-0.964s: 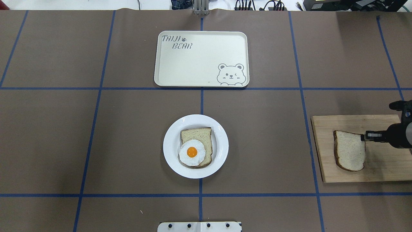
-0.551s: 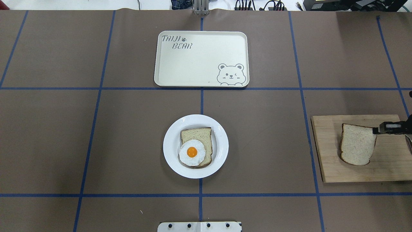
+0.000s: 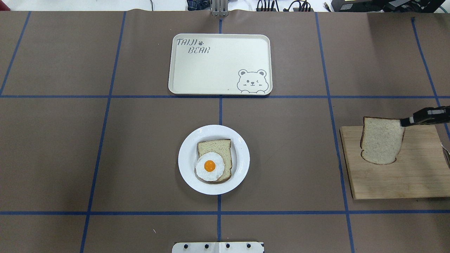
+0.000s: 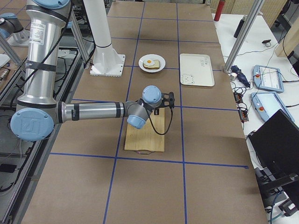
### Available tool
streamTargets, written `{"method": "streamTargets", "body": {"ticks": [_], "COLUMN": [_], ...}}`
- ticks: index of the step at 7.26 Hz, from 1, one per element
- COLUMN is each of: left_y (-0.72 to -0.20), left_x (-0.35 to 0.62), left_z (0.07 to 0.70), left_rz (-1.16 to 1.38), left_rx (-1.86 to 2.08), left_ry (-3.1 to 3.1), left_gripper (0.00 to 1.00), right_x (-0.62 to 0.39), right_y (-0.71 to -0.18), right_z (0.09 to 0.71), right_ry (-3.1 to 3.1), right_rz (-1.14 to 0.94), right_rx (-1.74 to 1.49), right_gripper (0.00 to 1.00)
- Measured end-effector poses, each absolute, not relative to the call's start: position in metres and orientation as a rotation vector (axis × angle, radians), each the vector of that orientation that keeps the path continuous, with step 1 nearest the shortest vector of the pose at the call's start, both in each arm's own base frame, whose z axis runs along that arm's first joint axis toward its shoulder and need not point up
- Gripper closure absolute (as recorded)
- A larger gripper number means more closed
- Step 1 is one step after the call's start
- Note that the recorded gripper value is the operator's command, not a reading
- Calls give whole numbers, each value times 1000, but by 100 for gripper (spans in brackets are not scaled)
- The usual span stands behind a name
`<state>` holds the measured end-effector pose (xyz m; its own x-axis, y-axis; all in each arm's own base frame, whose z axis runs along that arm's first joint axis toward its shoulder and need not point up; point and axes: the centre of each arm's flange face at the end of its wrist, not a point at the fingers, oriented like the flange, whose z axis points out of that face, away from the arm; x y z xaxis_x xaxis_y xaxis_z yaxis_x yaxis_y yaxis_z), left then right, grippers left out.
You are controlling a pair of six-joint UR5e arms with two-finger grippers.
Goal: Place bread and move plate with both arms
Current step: 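Lift the bread with the right gripper and carry it over the plate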
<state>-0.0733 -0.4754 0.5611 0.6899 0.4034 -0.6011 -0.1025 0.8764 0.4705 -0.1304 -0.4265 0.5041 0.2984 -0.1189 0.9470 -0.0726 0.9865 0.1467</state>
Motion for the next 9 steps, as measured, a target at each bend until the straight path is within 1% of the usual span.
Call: {"method": "streamTargets", "body": {"ticks": [2,4,6,9], "left_y": [-475,-473,-470,-460], "left_x": [-74,-74,-77,-83], "left_z": [561,562,564,575], "left_rz": [292,289,282,258], "left_rx": [424,422,420,404], "left_ry": [762,762,773,785], "left_gripper": [2,2,2,2], "right_x": [-155,-228,-329,-450], "right_y": [-462,-470,-450,-396], "right_z": [435,371,313,242], "right_ry": [-1340,-1390,-1426,-1459], "right_rz": [-119,-198,-190,-169], "right_rx": [256,284,328,353], "right_gripper": [100,100,100,100]}}
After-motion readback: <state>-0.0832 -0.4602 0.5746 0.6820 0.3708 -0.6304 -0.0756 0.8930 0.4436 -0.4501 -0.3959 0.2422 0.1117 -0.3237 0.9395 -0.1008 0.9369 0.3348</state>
